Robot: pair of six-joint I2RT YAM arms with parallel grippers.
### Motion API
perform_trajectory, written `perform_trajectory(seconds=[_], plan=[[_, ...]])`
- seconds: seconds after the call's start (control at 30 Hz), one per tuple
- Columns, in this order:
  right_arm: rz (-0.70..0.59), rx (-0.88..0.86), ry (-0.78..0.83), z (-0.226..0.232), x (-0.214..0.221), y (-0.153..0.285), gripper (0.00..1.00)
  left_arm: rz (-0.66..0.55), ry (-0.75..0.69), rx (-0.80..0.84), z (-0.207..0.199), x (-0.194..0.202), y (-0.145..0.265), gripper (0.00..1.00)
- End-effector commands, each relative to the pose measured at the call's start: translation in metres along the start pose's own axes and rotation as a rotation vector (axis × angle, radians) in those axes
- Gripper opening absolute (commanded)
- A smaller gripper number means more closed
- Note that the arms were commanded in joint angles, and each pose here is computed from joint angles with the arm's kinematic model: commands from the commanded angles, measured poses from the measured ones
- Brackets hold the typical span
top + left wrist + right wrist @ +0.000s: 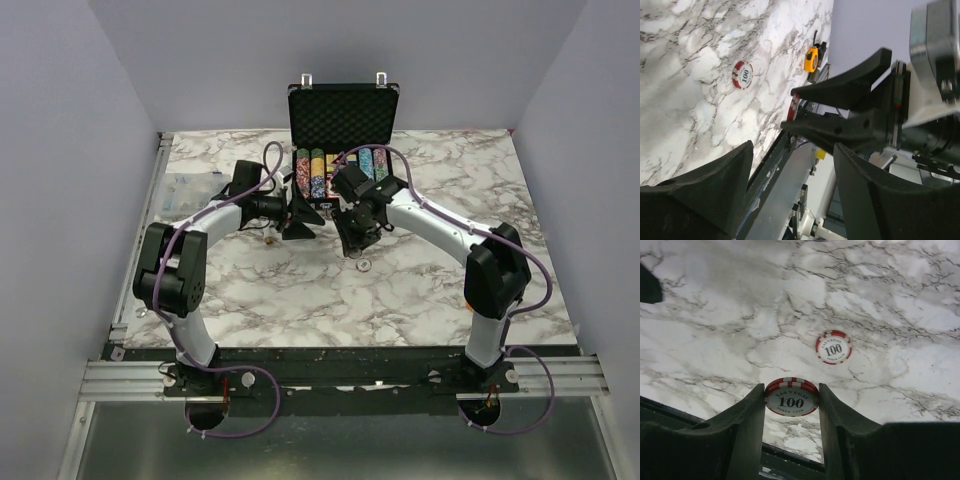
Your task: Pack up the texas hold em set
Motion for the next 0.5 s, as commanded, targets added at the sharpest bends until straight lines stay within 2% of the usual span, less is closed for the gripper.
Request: perform_trajectory(seconds=[0.0,0.2,0.47], plan=[[-0.041,-0.046,0.087,0.022,-0.002,0.021,0.00,0.047,-0.015,0.102,-0.009,-0.004,-0.005,0.62],[-0.118,-0.078,0.148,0.042,-0.008,0.035,0.00,0.101,-0.008,0.150,-0.003,0.000,-0.014,0.51],[-0.170,-0.060,0.160,0.046,-0.017,0.046,0.00,0.157,-0.024,0.183,-0.004,0.009,-0.022,0.44]])
Point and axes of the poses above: each gripper's point midway between its finger pads, its own y axis back along the fingers, its own z axis along the line the jaws close on, x = y × z, the point moved 9 cm from there along y, back along the fingers, and after that the axes turned 2 degrees about -y, right-handed, at the moved point
